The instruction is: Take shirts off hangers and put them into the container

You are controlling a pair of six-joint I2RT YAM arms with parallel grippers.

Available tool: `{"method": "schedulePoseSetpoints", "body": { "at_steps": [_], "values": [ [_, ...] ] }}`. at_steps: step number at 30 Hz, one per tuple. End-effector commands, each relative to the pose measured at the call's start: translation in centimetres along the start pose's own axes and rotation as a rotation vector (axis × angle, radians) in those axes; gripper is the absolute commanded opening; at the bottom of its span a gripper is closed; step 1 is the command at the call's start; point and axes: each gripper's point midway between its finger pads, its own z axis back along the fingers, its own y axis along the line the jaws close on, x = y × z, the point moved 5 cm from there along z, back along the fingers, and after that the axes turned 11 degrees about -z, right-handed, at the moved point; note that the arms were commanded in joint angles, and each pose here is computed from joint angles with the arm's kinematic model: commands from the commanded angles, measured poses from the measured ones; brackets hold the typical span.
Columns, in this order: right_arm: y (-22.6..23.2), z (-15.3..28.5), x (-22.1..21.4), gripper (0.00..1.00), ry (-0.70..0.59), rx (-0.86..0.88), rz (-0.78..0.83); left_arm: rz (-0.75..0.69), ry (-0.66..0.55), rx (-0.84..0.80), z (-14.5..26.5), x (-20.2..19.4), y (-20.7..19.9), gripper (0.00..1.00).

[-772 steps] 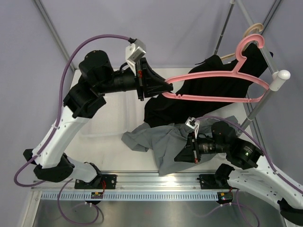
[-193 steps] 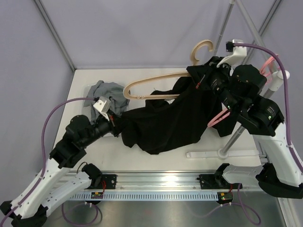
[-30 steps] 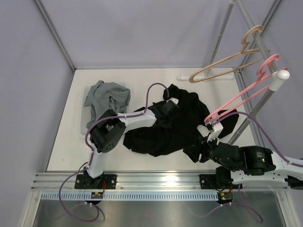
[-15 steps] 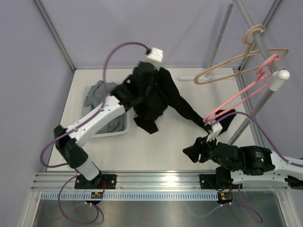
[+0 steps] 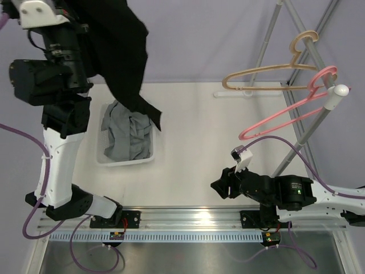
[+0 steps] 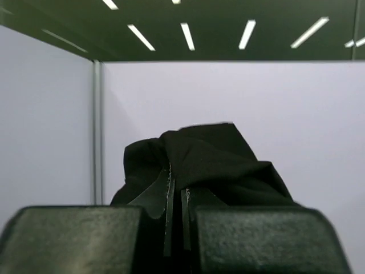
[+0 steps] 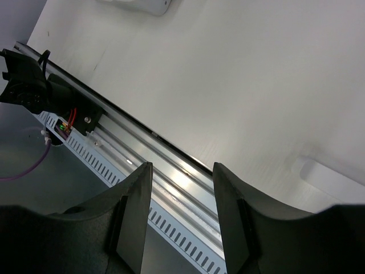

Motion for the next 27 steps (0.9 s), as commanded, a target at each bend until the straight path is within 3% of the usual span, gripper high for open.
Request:
{"method": "schedulePoseSetpoints", "body": {
  "at_steps": [1,10,21,27],
  "values": [
    [1.2,-0.4,0.0,0.54,-0.001,0.051,-0.001,0.02,-0.211,0.079,-0.9,5.4,3.5,0.0],
    [2.1,-1.0,-0.8,0.54,0.045,0.086,0.017,-0.002,-0.281,0.156,-1.1,7.4,6.5,0.0],
    [1.9,-0.6,-0.9,0.54,0.054,0.088,0.011,0.014,-0.252,0.092,-2.9,4.4,5.3,0.0],
    [1.5,-0.1,-0.4,0.55,0.038,0.079,0.01,0.059,-0.173,0.058,-3.5,1.7,4.8,0.0]
  ]
}}
